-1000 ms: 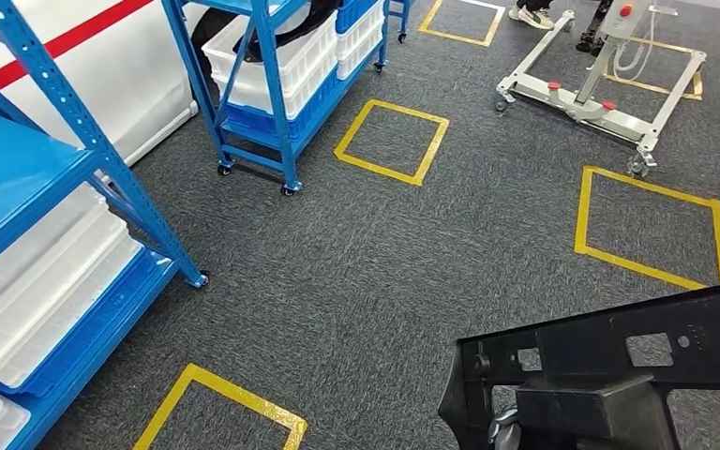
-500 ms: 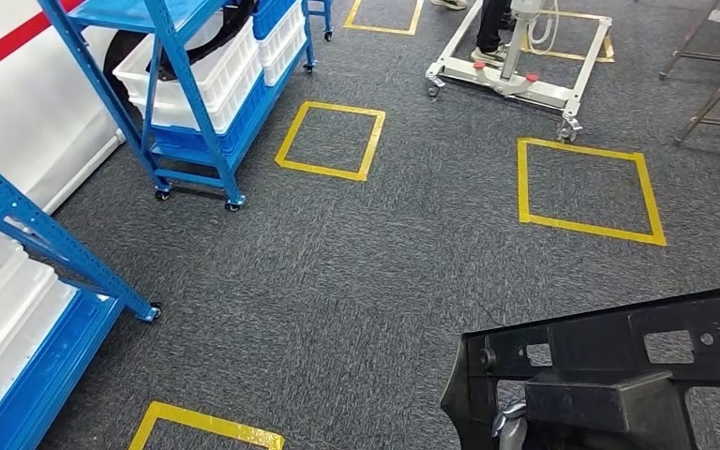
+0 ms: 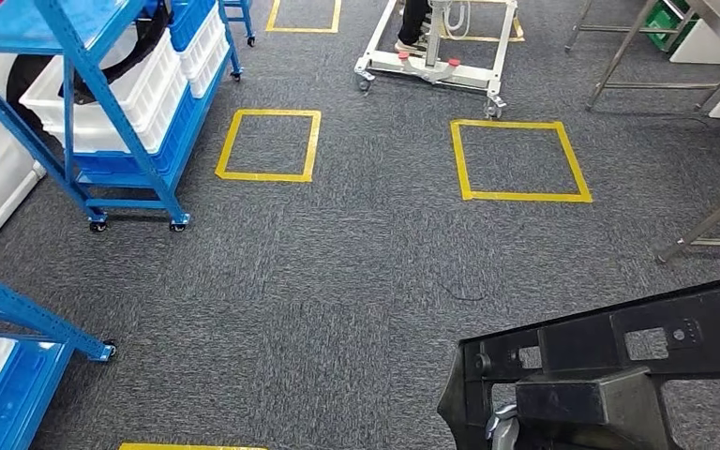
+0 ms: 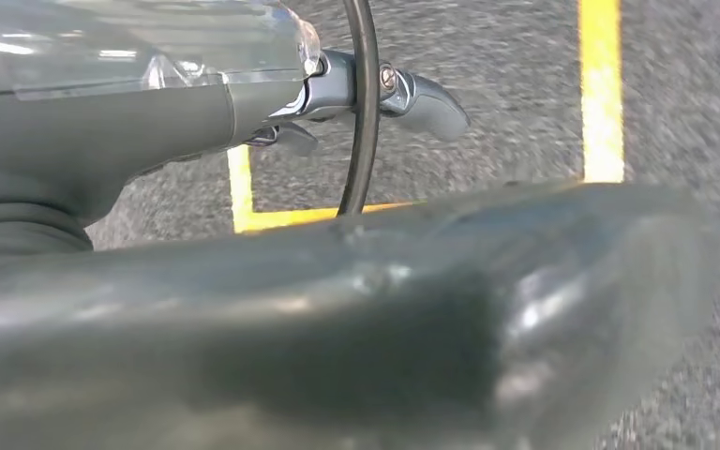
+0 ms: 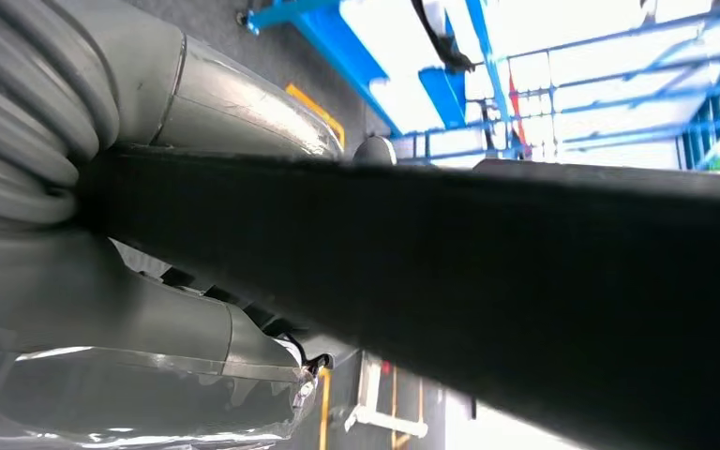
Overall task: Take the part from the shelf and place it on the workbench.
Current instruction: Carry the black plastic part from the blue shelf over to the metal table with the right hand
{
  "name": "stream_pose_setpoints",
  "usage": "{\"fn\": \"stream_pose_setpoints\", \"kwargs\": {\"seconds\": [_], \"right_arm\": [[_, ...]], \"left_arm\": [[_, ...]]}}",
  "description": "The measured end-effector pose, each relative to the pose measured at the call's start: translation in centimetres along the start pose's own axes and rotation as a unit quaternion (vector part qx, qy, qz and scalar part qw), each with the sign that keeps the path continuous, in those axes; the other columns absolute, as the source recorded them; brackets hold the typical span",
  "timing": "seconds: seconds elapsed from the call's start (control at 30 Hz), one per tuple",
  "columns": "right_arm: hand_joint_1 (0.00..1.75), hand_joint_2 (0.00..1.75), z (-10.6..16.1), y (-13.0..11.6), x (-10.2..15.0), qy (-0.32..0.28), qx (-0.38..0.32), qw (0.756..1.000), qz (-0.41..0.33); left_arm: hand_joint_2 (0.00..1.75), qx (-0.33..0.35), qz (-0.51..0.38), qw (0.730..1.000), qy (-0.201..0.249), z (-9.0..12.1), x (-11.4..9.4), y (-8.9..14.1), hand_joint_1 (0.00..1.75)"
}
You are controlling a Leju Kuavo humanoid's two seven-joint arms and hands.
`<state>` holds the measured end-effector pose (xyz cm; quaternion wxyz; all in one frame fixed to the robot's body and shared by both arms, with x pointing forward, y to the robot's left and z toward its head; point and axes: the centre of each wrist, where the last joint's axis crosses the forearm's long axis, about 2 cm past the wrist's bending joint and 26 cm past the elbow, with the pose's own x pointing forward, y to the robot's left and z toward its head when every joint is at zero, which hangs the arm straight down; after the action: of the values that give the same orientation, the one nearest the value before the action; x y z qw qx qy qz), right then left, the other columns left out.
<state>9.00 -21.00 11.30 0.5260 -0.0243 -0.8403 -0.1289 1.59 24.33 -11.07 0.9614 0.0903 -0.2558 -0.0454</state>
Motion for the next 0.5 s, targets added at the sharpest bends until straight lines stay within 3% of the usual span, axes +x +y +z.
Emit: {"fn": "stream_pose_setpoints", "kwargs": {"seconds": [0.5], "right_arm": [[1.75, 1.75, 0.47, 0.28, -0.81, 0.017, 0.002, 1.0, -0.001]], "left_arm": [[0.0, -0.003, 0.001, 1.0, 0.013, 0.0, 0.07, -0.11, 0.0]]}}
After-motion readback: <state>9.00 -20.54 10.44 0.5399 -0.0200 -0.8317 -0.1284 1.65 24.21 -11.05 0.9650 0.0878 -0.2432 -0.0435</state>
